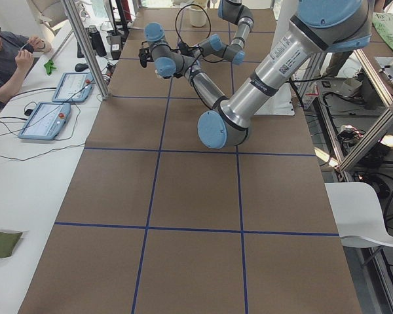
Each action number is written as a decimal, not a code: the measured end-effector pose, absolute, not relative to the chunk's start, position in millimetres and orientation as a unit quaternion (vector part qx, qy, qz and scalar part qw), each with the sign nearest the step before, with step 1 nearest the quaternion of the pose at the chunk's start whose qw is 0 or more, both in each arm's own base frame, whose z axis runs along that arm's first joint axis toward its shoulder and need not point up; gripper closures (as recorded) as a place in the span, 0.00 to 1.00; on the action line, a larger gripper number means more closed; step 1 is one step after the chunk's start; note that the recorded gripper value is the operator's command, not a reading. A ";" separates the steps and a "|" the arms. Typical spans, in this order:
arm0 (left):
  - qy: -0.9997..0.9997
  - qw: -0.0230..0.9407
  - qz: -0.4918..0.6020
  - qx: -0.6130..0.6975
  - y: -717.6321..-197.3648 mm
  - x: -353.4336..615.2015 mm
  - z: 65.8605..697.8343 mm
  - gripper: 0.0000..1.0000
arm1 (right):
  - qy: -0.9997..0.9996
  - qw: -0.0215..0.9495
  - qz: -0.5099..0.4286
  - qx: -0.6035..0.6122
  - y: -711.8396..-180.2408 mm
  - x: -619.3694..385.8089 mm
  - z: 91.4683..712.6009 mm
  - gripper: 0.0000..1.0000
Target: Left arm hands cup to right arm to dump lemon
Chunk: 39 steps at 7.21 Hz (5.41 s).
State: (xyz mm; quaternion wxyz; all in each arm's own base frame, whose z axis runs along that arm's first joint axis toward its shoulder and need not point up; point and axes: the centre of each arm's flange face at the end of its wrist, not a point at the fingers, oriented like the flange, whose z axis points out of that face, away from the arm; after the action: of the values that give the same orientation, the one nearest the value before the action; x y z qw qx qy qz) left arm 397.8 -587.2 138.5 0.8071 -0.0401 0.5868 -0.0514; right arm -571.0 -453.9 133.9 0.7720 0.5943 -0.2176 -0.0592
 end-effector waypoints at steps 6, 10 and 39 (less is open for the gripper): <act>0.586 0.807 -0.059 -0.049 -588.9 402.7 132.6 1.00 | -0.219 0.772 -0.059 0.594 -454.0 -570.9 134.0 0.00; 0.587 0.804 -0.065 -0.071 -592.5 401.9 128.8 1.00 | -0.222 0.771 -0.058 0.594 -453.5 -570.8 134.0 0.00; 0.384 0.923 0.006 -0.015 -444.0 185.3 538.8 0.00 | -0.360 0.922 -0.100 0.098 -539.9 -128.5 375.3 0.00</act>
State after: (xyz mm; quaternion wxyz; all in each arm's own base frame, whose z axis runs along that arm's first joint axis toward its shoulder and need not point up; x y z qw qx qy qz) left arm 185.3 -444.0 538.8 0.9233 -0.0151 0.3837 0.0065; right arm -128.5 -539.9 375.3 0.9225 0.0976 -0.3598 -0.1004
